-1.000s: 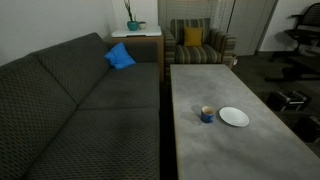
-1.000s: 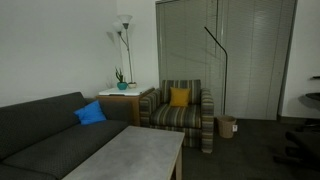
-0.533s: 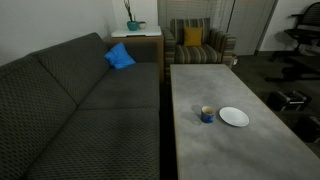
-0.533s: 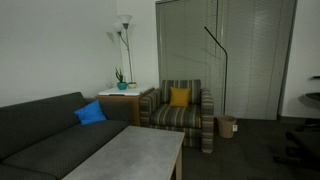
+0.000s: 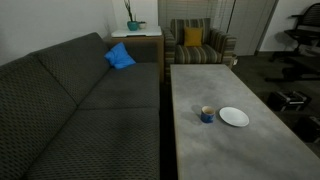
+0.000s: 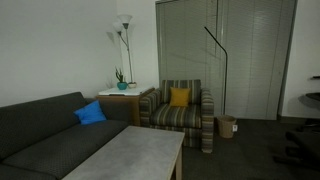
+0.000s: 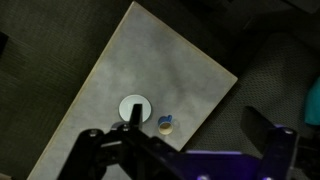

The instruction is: Put the blue mug on top of the white plate

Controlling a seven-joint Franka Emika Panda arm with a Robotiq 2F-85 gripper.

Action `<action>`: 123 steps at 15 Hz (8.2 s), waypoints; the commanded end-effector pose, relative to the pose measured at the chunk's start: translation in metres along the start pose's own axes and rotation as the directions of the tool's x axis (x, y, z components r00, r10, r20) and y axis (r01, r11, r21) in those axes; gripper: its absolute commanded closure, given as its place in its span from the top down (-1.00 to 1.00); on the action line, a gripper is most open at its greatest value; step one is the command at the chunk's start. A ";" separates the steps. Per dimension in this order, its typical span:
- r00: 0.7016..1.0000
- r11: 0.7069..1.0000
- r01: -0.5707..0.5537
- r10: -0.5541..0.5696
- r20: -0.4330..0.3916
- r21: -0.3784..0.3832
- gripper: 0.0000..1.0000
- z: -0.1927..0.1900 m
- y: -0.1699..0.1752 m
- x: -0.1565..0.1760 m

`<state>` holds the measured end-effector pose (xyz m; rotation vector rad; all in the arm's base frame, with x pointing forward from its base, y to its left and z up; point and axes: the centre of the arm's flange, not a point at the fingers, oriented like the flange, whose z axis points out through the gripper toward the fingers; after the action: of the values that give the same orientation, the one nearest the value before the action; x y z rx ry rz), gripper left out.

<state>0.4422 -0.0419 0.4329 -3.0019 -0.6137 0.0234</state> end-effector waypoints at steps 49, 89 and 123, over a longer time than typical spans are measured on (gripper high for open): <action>0.995 0.995 0.058 -0.064 -0.071 -0.080 1.00 0.320 -0.059 0.247; 0.892 0.888 -0.446 0.430 -0.137 -0.114 1.00 0.513 -0.088 0.293; 0.902 0.915 -0.397 0.377 -0.208 -0.063 1.00 0.596 -0.030 0.285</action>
<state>0.6545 0.1397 -0.1220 -3.1365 0.0222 -0.2563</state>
